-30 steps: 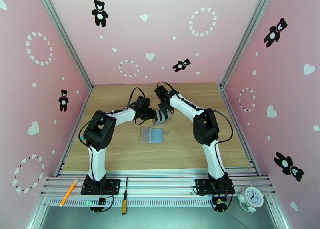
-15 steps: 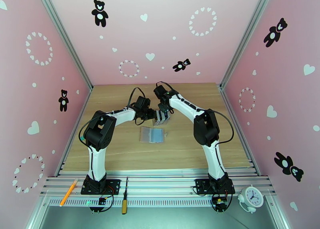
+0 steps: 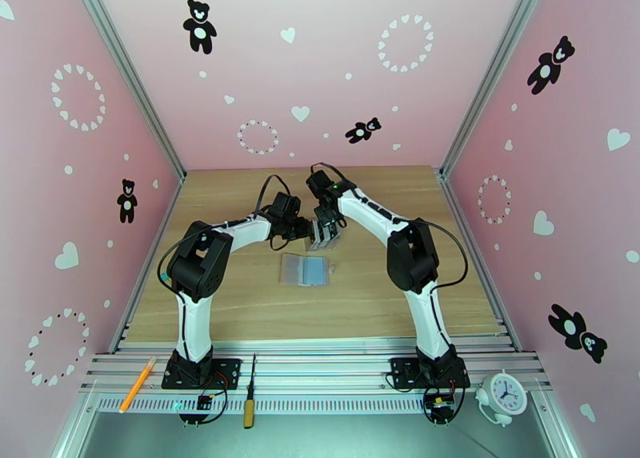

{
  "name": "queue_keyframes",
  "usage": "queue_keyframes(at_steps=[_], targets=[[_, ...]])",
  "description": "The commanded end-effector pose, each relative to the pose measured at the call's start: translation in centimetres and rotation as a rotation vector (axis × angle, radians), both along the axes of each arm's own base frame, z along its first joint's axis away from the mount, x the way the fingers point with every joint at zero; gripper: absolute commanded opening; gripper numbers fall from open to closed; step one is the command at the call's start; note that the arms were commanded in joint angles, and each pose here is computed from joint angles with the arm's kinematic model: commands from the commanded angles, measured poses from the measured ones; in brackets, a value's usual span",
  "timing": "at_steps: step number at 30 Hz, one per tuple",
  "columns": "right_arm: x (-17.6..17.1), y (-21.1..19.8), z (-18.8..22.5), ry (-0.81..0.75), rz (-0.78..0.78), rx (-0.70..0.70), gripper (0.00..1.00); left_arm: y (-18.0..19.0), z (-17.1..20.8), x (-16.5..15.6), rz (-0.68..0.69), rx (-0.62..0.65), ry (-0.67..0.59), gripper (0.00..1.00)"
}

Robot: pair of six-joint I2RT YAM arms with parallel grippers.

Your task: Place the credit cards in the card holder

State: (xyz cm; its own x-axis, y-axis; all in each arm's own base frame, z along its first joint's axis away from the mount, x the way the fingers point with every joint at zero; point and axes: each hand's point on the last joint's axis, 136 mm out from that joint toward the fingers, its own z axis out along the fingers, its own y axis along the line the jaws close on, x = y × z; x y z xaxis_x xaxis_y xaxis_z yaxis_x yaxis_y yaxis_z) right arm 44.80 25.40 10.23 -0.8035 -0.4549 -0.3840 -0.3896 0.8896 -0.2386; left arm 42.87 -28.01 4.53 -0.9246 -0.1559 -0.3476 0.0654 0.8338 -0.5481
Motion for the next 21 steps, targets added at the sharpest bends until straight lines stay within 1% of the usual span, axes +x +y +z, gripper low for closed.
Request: queue_keyframes(at_steps=[1,3,9,15,18,21], targets=[[-0.4,0.2,3.1,-0.023,0.001,0.062,0.03,0.3,-1.6,-0.4,0.003,0.018,0.044,0.29],[-0.8,0.7,3.7,-0.020,0.008,0.097,0.00,0.3,-1.6,-0.3,0.003,0.017,0.043,0.29],[-1.7,2.0,4.4,0.011,0.030,0.192,0.00,0.2,-1.2,-0.3,0.002,0.018,0.037,0.29],[-2.1,1.7,3.3,0.040,0.018,0.196,0.00,0.2,-1.1,-0.3,-0.002,0.016,0.038,0.29],[-2.3,1.4,4.4,0.015,0.011,0.206,0.00,0.1,-0.8,-0.3,-0.004,0.014,0.036,0.30],[-2.5,1.2,6.2,-0.014,0.010,0.228,0.00,0.0,0.1,-0.3,-0.008,0.002,0.026,0.34]])
